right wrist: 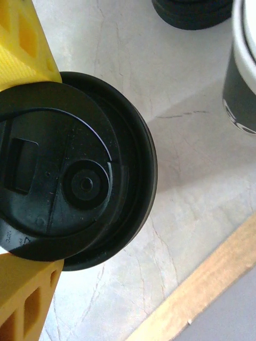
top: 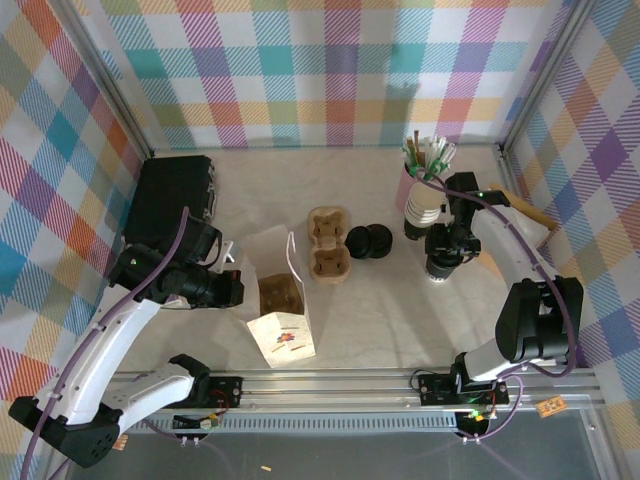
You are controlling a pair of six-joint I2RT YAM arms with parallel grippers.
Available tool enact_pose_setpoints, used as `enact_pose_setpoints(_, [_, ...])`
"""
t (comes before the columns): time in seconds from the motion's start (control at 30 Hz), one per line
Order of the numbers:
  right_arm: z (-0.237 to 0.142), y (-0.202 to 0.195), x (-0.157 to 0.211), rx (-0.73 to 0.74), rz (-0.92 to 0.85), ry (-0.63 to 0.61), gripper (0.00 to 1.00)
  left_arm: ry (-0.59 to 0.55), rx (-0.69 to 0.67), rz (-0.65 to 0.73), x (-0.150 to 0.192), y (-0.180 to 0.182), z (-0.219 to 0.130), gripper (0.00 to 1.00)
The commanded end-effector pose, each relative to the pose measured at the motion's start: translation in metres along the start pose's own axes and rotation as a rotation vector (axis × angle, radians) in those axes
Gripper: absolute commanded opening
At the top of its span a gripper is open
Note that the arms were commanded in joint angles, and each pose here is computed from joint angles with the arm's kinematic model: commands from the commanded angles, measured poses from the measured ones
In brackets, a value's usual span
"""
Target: Pack the takeout coffee
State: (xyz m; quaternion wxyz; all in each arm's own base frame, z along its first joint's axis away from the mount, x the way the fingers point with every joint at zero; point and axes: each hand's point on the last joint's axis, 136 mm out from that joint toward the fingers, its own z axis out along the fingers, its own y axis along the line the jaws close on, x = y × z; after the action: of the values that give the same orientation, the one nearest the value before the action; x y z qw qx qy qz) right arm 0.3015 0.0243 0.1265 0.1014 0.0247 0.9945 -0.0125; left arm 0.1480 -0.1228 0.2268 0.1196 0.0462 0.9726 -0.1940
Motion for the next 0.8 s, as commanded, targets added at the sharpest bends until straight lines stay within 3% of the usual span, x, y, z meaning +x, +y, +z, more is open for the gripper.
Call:
enact_pose_setpoints(0.0, [-0.006,0.011,0.020,-0.057,0.000,0.053,0.53,0.028,-0.044,-0.031,0.003,0.009,0.004,0.00])
enact_pose_setpoints(0.57, [-0.012,0.011,0.025,-0.067,-0.015,0.046,0.53,0.068,-0.078,-0.048,-0.022,0.005,0.020,0.00])
enact_pose_setpoints(0.77, [-0.016,0.011,0.029,-0.073,-0.006,0.040,0.53,0.086,-0.085,-0.061,-0.016,0.008,0.021,0.00])
